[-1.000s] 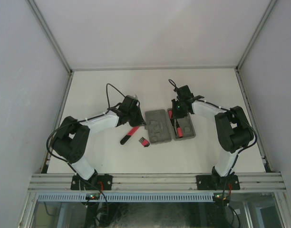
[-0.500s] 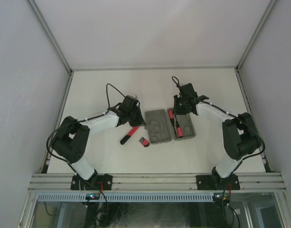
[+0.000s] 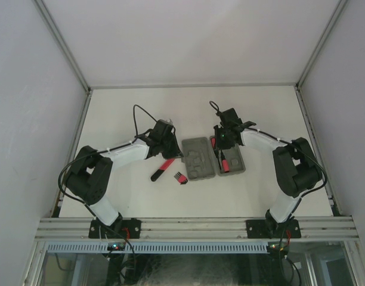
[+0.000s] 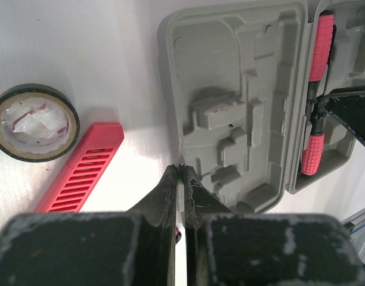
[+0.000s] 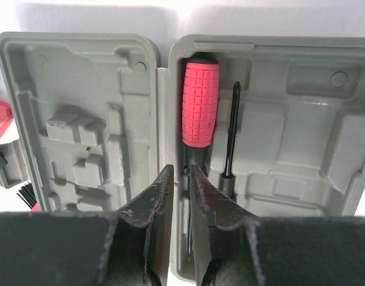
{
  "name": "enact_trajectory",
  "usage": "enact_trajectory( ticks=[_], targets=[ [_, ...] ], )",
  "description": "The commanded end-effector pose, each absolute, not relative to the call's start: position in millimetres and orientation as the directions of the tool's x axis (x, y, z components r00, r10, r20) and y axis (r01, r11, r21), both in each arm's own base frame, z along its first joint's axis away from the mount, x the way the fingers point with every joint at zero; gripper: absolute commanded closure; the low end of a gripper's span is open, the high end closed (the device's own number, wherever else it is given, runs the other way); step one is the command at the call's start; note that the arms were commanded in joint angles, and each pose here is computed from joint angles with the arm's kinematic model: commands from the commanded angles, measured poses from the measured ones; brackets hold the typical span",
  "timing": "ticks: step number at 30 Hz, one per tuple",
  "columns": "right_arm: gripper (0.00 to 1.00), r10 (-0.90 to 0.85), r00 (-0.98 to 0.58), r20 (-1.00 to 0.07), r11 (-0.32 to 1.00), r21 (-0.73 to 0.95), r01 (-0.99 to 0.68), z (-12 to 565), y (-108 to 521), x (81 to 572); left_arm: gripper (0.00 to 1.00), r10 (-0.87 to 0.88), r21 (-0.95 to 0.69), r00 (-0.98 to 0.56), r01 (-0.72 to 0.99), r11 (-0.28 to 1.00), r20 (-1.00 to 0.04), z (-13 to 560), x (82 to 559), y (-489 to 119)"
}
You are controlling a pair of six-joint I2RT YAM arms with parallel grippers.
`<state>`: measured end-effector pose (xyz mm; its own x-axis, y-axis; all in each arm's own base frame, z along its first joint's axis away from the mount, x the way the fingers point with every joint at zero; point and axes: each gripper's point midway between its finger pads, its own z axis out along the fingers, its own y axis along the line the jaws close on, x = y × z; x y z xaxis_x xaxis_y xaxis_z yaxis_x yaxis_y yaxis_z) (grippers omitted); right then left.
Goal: Sort the tools into containers
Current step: Adjust the screwdriver in the storage box.
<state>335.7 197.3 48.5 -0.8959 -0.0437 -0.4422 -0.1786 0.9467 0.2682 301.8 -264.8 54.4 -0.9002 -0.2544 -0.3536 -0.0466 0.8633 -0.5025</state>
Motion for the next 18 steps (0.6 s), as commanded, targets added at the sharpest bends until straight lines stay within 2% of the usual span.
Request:
enact_trajectory(
  ticks=[1, 18],
  targets=[
    [0.84, -0.062, -0.89, -0.452, 0.946, 0.258, -0.197, 48.4, 199.1, 337.9, 1.0, -0.253, -0.53, -0.903, -0.033, 0.847, -0.347, 60.5, 298.8, -272.4],
    [0.87, -0.074, -0.904, -0.42, 0.956, 0.23, -0.185, 37.7, 195.8, 337.7, 1.0, -0.248, -0.53, -0.906, -0.03, 0.847, -0.344, 59.6, 299.1, -273.5]
  ],
)
